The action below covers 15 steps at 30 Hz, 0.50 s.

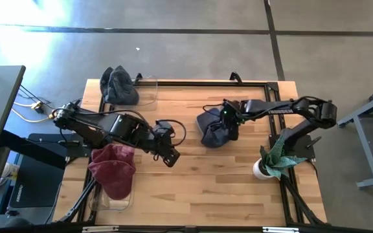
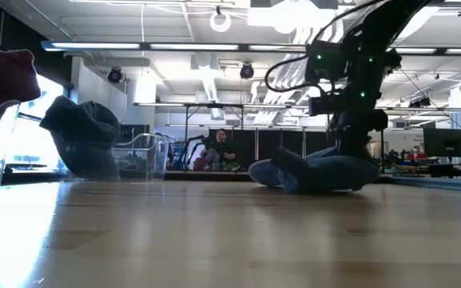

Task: Pick & Place hat
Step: Put the blue cap into the top transparent bin

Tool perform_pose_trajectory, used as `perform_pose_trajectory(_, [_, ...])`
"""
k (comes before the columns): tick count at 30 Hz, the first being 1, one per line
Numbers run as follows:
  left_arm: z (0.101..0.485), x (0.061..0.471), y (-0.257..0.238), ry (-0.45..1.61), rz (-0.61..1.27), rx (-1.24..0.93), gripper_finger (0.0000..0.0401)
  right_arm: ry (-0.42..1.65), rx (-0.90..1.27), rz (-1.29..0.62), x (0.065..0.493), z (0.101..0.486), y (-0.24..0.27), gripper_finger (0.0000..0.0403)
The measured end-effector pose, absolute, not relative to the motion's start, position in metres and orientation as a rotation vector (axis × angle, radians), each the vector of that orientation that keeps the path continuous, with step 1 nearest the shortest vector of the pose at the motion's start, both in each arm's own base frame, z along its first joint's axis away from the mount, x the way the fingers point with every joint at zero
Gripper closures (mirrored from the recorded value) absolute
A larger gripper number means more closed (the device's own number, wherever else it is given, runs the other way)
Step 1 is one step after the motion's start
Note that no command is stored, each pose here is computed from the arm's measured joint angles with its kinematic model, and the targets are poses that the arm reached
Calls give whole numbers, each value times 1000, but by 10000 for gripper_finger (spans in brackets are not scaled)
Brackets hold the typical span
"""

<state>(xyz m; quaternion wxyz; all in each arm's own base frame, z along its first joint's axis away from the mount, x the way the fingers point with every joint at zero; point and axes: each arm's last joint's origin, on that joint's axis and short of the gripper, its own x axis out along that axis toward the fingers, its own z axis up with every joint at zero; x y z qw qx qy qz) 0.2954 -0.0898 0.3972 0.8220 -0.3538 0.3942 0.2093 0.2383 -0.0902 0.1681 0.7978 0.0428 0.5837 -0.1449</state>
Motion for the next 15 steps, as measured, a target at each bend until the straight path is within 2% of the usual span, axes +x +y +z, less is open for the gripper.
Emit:
perform_pose_trajectory(1, [397, 296, -88, 841, 449, -757, 248, 1265, 96, -341, 238, 171, -89, 361])
perform_pose_trajectory(3, [391, 300, -83, 851, 471, -760, 248, 1268, 125, -405, 236, 180, -87, 388])
perform_pose_trajectory(7, [365, 307, -71, 904, 552, -742, 257, 1201, 274, -463, 228, 201, -80, 375])
perform_pose_trajectory(11, [335, 310, -62, 915, 512, -767, 297, 1076, 436, -400, 212, 214, -63, 395])
perform_pose_trajectory(15, [319, 307, -53, 756, 413, -829, 345, 935, 614, -308, 200, 204, -45, 388])
